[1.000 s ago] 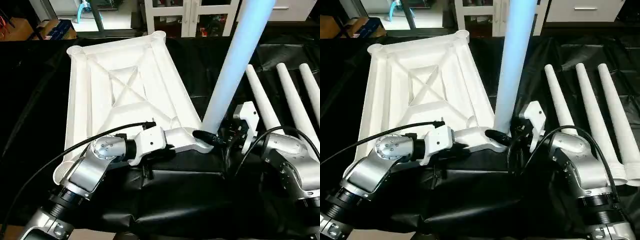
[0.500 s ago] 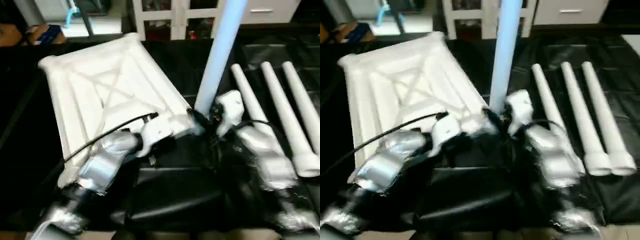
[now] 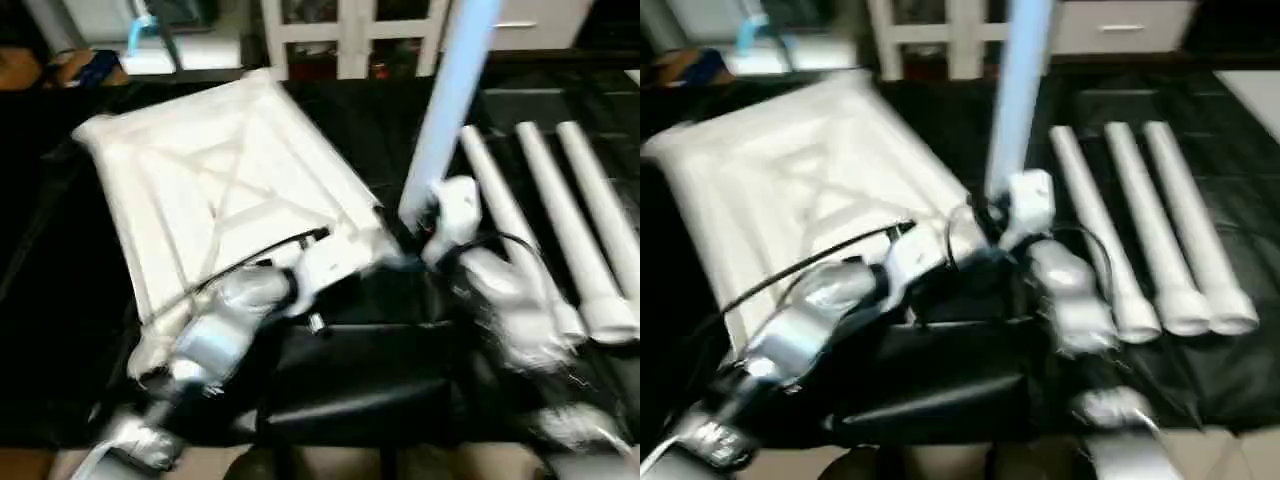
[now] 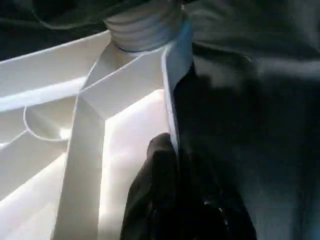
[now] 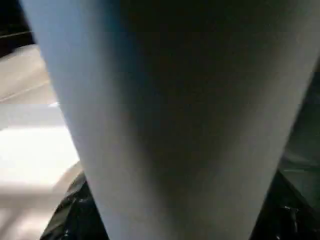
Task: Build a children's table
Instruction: Rotate leg to tighten
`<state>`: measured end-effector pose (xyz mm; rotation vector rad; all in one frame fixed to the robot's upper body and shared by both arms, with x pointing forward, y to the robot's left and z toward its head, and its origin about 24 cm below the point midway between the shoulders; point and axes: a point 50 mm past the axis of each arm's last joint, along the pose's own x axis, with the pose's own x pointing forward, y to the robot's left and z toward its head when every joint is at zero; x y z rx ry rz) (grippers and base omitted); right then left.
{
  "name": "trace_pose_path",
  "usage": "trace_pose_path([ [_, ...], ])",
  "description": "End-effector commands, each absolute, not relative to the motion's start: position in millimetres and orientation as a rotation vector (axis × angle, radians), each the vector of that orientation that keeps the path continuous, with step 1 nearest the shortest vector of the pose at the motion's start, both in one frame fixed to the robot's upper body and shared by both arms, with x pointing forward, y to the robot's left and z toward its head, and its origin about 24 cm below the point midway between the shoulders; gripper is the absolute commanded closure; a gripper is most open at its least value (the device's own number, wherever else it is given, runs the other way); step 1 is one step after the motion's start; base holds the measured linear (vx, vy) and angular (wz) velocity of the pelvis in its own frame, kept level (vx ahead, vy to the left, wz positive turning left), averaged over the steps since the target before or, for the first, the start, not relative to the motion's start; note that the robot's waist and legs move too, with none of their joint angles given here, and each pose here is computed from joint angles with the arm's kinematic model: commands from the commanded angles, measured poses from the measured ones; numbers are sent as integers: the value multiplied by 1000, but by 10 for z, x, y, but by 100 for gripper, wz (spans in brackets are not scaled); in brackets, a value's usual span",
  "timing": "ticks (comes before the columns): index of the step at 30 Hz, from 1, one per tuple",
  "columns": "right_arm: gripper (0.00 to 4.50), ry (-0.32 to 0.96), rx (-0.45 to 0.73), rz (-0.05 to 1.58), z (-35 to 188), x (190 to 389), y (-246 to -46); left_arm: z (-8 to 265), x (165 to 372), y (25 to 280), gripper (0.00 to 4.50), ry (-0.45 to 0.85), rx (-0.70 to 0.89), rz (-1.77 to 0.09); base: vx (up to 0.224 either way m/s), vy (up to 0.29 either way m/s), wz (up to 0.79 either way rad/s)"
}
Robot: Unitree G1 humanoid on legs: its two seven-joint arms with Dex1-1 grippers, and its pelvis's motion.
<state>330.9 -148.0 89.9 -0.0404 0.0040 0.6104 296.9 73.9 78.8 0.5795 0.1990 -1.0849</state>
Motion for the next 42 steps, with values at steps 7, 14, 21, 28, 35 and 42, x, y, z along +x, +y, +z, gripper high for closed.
trace_pose_path([
  [7,92,-24,-180,783,1227,3023,-1984,610,2782,982,450,297,561,-1242,51,-17,10],
  [14,92,10,-153,866,1291,2868,-2125,618,2759,1002,450,283,556,-1285,31,-9,4],
  [21,142,37,-91,926,1242,2874,-2031,631,2734,943,450,270,546,-1319,0,0,0],
  [28,200,64,-72,937,1210,2881,-2054,622,2716,945,450,271,548,-1326,0,0,0],
  [35,240,167,-120,688,922,3037,-2050,569,2745,875,450,309,586,-1264,0,0,0],
  [42,252,249,53,39,483,3389,-1827,571,2877,227,450,347,472,-1085,-10,3,-1],
])
